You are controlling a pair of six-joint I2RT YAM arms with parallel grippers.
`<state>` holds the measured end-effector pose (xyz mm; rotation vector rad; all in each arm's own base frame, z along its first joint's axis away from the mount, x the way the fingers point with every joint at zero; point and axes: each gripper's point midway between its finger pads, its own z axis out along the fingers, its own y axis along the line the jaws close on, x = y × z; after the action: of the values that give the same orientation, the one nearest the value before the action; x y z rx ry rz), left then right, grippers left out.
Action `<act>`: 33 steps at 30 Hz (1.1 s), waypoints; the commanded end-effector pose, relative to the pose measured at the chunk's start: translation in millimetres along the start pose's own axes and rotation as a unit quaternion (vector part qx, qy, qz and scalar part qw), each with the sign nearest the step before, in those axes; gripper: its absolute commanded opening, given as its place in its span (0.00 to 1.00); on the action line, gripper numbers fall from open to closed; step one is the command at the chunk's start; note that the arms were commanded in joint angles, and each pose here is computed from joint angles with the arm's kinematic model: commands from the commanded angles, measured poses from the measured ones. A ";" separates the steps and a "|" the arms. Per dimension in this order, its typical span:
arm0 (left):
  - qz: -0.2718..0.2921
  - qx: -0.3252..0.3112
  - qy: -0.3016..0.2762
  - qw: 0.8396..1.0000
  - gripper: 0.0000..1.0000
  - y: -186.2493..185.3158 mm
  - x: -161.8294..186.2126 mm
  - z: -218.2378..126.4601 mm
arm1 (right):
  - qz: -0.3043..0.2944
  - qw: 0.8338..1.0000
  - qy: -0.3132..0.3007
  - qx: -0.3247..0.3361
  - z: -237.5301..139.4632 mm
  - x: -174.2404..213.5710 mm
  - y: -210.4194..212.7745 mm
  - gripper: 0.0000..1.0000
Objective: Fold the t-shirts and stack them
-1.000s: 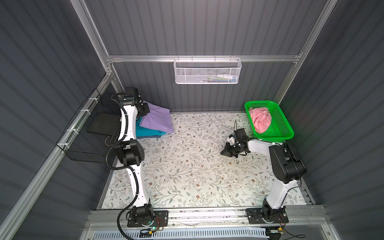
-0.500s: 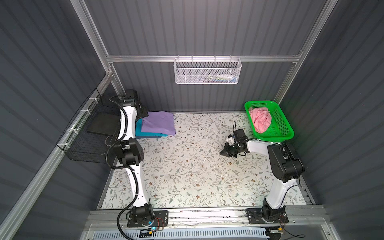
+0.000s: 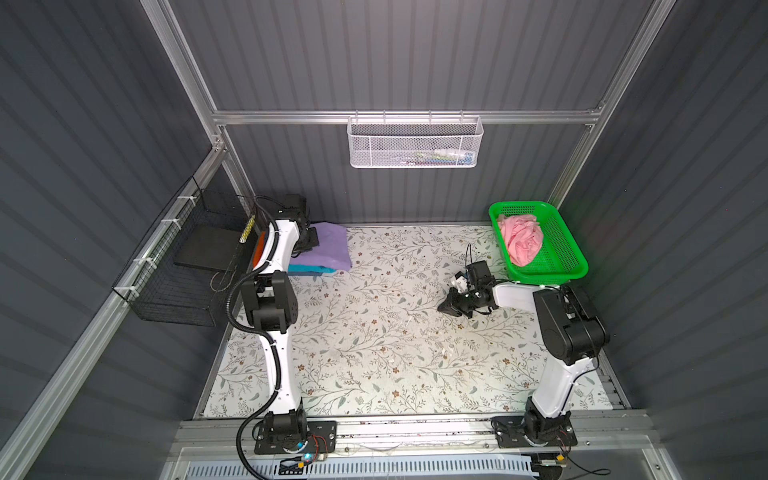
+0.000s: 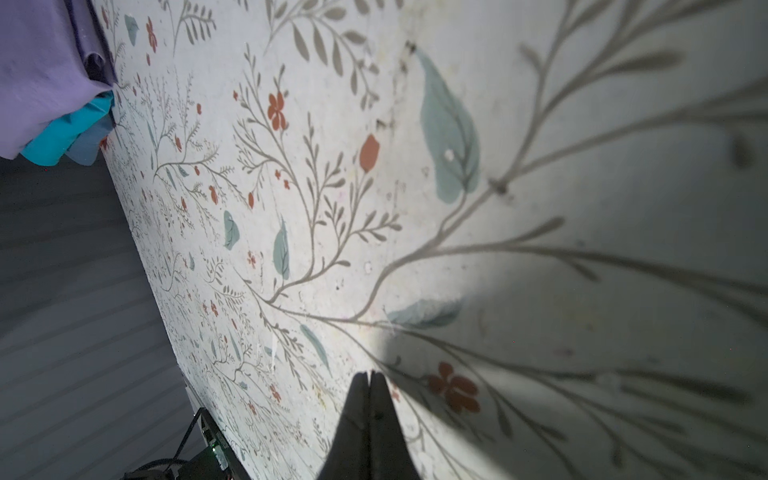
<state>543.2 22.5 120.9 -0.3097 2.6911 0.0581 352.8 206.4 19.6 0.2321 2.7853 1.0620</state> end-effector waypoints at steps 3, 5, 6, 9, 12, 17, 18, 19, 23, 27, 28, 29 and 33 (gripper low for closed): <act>-0.039 -0.067 0.021 0.997 0.04 45.6 14.5 20.6 | -0.012 1.000 -0.011 0.007 -7.5 4.1 1.9 0.00; -0.043 -0.079 0.029 0.996 0.04 50.4 22.4 20.8 | -0.022 0.999 -0.019 0.016 -13.0 1.7 3.0 0.00; -0.045 -0.082 0.029 0.995 0.04 51.6 25.2 19.9 | -0.027 0.999 -0.026 0.024 -16.6 -0.5 3.2 0.00; -0.051 -0.084 0.022 0.995 0.04 53.8 27.0 12.0 | -0.045 0.997 -0.046 0.037 -27.5 -7.7 7.5 0.00; -0.059 -0.075 0.009 0.995 0.06 50.4 22.4 -6.3 | -0.066 0.994 -0.074 0.050 -42.9 -14.9 13.6 0.00; -0.063 -0.062 -0.054 0.995 0.33 38.4 11.0 -65.4 | -0.121 0.972 -0.168 0.107 -94.9 -35.8 24.5 0.04; -0.068 -0.057 -0.075 0.993 0.38 37.6 9.5 -80.2 | -0.135 0.964 -0.197 0.119 -111.8 -41.0 29.4 0.07; -0.076 -0.051 -0.097 0.991 0.43 38.7 8.8 -96.3 | -0.149 0.954 -0.226 0.131 -128.6 -45.3 33.9 0.10; -0.090 -0.011 -0.187 0.978 0.59 36.4 13.9 -147.9 | -0.193 0.911 -0.331 0.155 -191.1 -55.4 54.0 0.20; -0.097 0.019 -0.254 0.962 1.00 37.2 38.5 -175.6 | -0.230 0.873 -0.402 0.155 -240.7 -54.1 76.9 0.41; -0.101 0.026 -0.269 0.957 0.99 38.0 44.6 -181.4 | -0.238 0.861 -0.422 0.153 -254.4 -51.2 82.5 0.49; -0.107 0.029 -0.283 0.953 0.99 40.1 49.9 -185.4 | -0.244 0.852 -0.437 0.153 -262.6 -49.7 85.3 0.94; -0.135 0.044 -0.320 0.937 1.00 46.7 71.1 -195.0 | -0.253 0.817 -0.493 0.156 -295.0 -40.0 89.6 0.99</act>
<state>386.5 39.1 257.2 -0.5006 2.0853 0.0170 345.0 89.4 294.5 0.0265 1.9047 0.3061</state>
